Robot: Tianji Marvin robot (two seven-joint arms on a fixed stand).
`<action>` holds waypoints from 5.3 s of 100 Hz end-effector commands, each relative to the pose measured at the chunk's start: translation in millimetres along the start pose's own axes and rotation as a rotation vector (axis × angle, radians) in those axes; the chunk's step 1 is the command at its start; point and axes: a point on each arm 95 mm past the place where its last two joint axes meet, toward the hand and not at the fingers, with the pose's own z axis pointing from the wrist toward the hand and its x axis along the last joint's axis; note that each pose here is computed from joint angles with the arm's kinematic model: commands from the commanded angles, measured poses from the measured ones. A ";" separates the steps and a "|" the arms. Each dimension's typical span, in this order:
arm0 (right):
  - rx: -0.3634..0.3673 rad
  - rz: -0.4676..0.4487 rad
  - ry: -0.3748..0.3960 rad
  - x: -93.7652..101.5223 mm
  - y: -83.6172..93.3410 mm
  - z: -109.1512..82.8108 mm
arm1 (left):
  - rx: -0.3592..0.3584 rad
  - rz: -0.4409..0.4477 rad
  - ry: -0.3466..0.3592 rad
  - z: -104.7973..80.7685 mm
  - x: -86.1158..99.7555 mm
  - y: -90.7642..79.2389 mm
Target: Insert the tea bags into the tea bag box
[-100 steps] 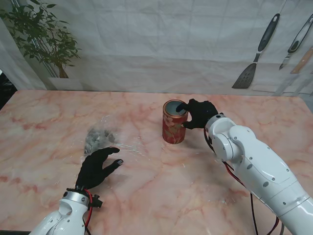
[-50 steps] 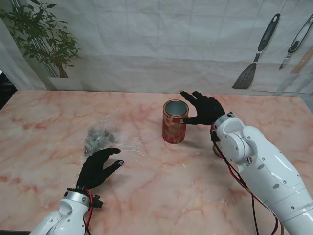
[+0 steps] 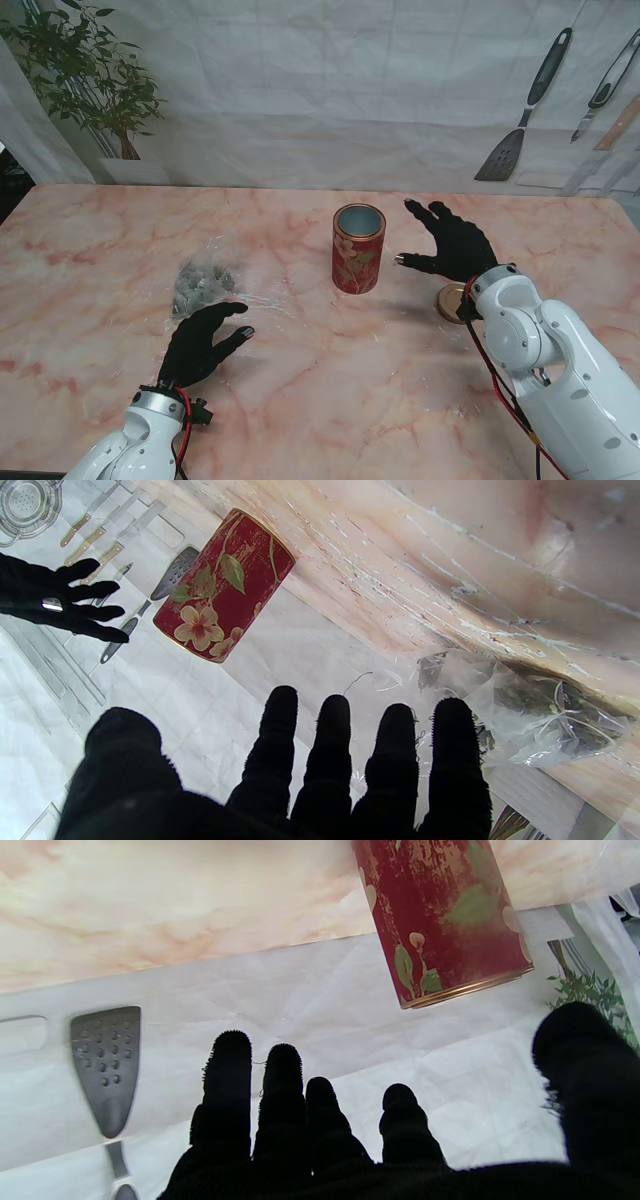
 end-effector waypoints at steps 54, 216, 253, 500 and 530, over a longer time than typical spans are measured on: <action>0.149 0.260 -0.077 -20.5 -58.2 -73.9 | 0.009 0.001 0.019 4.7 3.6 -0.6; 0.331 0.418 -0.067 -58.8 -60.4 -62.6 | 0.192 0.440 -0.264 114.0 12.3 -78.1; 0.333 0.412 -0.072 -61.1 -60.6 -66.9 | 0.188 0.601 -0.362 149.0 5.1 -73.2; 0.424 0.408 0.183 -38.7 -31.8 -22.1 | 0.146 0.189 -0.409 129.5 50.6 -33.0; 0.454 0.368 0.331 -6.9 -20.7 -7.1 | 0.147 0.142 -0.328 123.7 83.1 -15.2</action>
